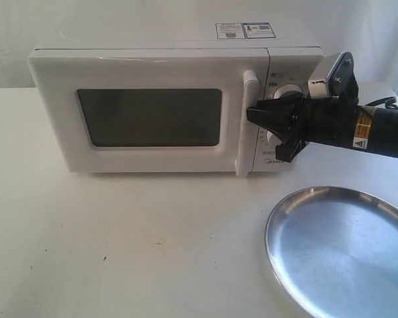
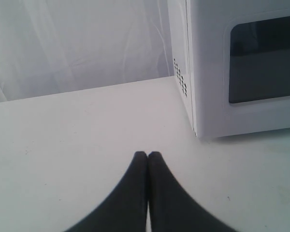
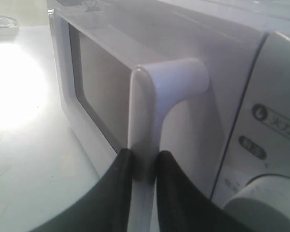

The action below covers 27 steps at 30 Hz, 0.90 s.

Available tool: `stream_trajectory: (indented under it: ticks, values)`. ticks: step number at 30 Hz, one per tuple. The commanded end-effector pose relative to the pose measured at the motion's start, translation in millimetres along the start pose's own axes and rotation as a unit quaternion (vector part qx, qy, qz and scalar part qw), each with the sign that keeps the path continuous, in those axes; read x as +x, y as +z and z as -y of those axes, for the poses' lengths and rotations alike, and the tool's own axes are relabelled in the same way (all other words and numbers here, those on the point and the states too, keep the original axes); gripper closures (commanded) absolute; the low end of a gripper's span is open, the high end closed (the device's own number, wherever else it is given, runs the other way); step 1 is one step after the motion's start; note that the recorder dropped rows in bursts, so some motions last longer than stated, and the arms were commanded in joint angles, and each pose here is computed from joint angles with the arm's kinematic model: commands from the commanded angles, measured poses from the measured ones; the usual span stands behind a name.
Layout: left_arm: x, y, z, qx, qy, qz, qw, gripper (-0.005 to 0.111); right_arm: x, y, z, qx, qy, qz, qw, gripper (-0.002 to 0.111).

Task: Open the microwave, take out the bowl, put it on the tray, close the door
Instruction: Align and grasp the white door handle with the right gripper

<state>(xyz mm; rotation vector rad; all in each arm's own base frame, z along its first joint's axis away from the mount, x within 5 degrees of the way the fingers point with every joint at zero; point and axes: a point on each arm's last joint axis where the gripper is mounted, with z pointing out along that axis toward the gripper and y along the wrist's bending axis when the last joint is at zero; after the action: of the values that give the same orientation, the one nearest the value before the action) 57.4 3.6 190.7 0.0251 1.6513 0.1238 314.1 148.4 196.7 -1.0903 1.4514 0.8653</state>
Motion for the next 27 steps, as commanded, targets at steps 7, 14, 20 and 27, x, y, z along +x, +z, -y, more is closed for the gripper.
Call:
stream_trajectory:
  ticks: [7, 14, 20, 27]
  values:
    - [-1.4, -0.3, 0.2, 0.002, -0.004, 0.005, 1.000, 0.107, -1.3, 22.5, -23.4, -0.087, -0.005, -0.003, 0.996, 0.059]
    - [-1.4, -0.3, 0.2, 0.002, -0.004, 0.005, 1.000, 0.107, -1.2, 25.3, -21.5, -0.067, 0.011, -0.008, 0.998, 0.072]
    - [-1.4, -0.3, 0.2, 0.002, -0.004, 0.005, 1.000, 0.107, 1.1, 27.1, -24.5, -0.076, -0.007, -0.020, 0.997, 0.108]
    - [-1.4, -0.3, 0.2, 0.002, -0.004, 0.005, 1.000, 0.107, -0.7, 24.5, -37.8, -0.161, -0.047, -0.012, 0.986, 0.108]
